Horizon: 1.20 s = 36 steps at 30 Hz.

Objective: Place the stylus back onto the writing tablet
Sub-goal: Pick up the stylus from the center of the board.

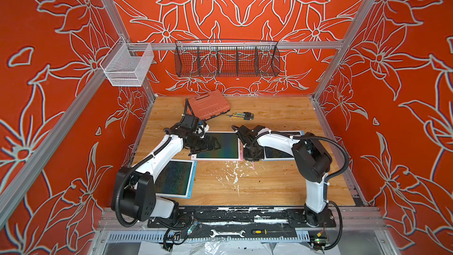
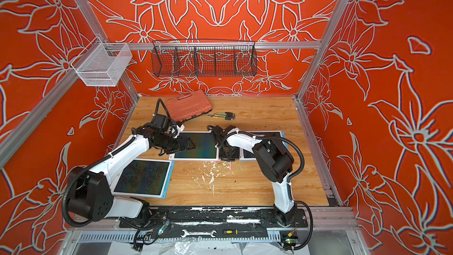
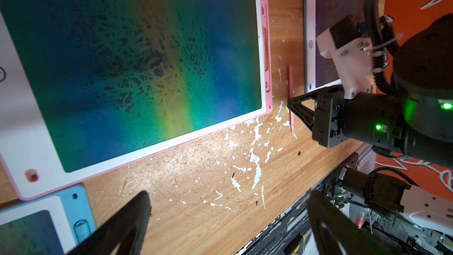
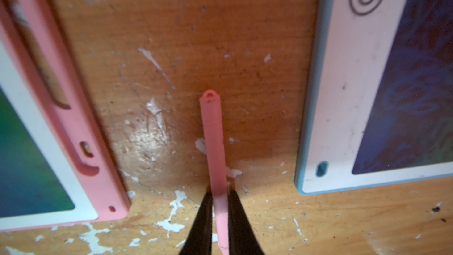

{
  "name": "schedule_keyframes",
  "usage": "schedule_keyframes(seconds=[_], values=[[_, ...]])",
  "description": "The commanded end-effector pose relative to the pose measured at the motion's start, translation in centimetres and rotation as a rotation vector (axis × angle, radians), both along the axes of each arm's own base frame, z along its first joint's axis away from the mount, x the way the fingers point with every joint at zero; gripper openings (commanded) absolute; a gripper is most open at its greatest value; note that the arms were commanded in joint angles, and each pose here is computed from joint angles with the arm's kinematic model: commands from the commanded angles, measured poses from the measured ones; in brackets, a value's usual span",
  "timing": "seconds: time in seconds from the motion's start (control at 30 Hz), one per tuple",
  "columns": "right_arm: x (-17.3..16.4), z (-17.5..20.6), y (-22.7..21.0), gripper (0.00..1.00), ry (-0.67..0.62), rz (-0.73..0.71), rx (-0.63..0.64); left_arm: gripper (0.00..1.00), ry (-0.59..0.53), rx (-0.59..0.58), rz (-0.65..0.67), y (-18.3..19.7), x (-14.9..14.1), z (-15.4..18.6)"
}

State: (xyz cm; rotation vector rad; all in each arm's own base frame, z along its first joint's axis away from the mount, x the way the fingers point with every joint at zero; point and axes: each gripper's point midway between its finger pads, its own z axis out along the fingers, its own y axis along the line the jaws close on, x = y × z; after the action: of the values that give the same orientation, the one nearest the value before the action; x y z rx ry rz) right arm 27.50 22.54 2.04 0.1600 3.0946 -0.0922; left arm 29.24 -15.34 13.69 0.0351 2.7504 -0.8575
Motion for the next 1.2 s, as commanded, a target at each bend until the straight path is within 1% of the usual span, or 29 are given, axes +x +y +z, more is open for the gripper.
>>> schedule_keyframes(seconds=[0.0, 0.27, 0.4, 0.87, 1.17], values=[[-1.9, -2.4, -1.9, 0.12, 0.094, -0.023, -0.090, 0.97, -0.020, -0.005, -0.007, -0.1, -0.3, 0.5], [-1.9, -2.4, -1.9, 0.07, 0.098, -0.020, -0.088, 0.97, -0.022, -0.002, -0.007, 0.0, -0.2, 0.5], [-1.7, -2.1, -1.5, 0.05, 0.079, -0.009, -0.056, 0.97, -0.021, -0.002, -0.007, 0.0, -0.2, 0.5], [-0.8, -0.7, -1.0, 0.06, 0.012, 0.006, -0.014, 0.97, -0.024, -0.001, -0.007, 0.0, -0.2, 0.5], [-1.7, -1.6, -1.9, 0.07, 0.058, -0.019, -0.063, 0.97, -0.021, -0.002, -0.006, 0.0, -0.2, 0.4]])
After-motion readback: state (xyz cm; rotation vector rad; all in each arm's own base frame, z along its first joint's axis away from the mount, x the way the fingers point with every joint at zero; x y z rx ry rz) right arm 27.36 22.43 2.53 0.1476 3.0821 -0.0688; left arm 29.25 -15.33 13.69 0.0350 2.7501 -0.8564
